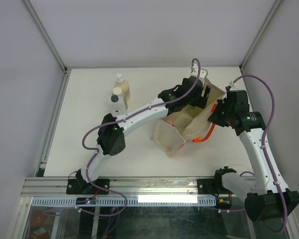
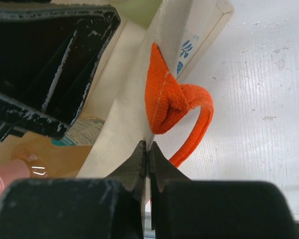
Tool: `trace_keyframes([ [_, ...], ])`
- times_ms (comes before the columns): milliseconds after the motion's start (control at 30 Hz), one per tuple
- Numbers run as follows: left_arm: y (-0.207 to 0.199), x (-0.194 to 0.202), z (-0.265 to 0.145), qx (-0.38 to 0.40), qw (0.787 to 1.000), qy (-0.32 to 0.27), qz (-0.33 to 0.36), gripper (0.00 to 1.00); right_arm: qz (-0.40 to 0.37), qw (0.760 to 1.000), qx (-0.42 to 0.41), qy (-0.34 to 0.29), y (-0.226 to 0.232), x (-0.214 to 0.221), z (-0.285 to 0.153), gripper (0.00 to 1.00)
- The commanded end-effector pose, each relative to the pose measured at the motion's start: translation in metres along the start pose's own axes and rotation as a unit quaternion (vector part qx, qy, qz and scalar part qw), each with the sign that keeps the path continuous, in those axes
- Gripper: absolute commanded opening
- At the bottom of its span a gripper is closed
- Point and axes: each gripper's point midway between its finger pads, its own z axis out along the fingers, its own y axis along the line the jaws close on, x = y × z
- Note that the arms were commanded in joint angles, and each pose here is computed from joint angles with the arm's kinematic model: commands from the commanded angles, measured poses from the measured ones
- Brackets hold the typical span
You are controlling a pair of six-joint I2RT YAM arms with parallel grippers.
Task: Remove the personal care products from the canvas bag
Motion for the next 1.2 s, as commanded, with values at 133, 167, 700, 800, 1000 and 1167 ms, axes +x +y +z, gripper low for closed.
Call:
trace_keyframes([
  [133,-0.006,-0.027,0.016,0.009,0.997,-0.053,0.046,0.72,0.002,1.0,-0.025,-0.008,0.011,-0.005,-0.021,0.0],
  [167,-0.006,-0.026,0.018,0.01,0.997,-0.053,0.052,0.72,0.003,1.0,-0.027,-0.006,0.012,-0.003,-0.022,0.0],
  [700,-0.002,-0.025,0.047,0.0,0.992,-0.08,0.097,0.59,0.002,0.999,-0.044,0.019,0.013,0.014,-0.022,0.0],
  [800,-0.006,-0.024,0.05,0.01,0.992,-0.083,0.098,0.58,0.001,0.999,-0.043,0.017,0.013,0.014,-0.022,0.0],
  [1000,-0.013,-0.024,0.055,0.028,0.99,-0.092,0.098,0.55,-0.001,0.999,-0.042,0.015,0.013,0.011,-0.023,0.0],
  [1167,-0.02,-0.029,0.052,0.045,0.989,-0.094,0.104,0.35,-0.001,0.999,-0.039,0.011,0.013,0.008,-0.023,0.0],
])
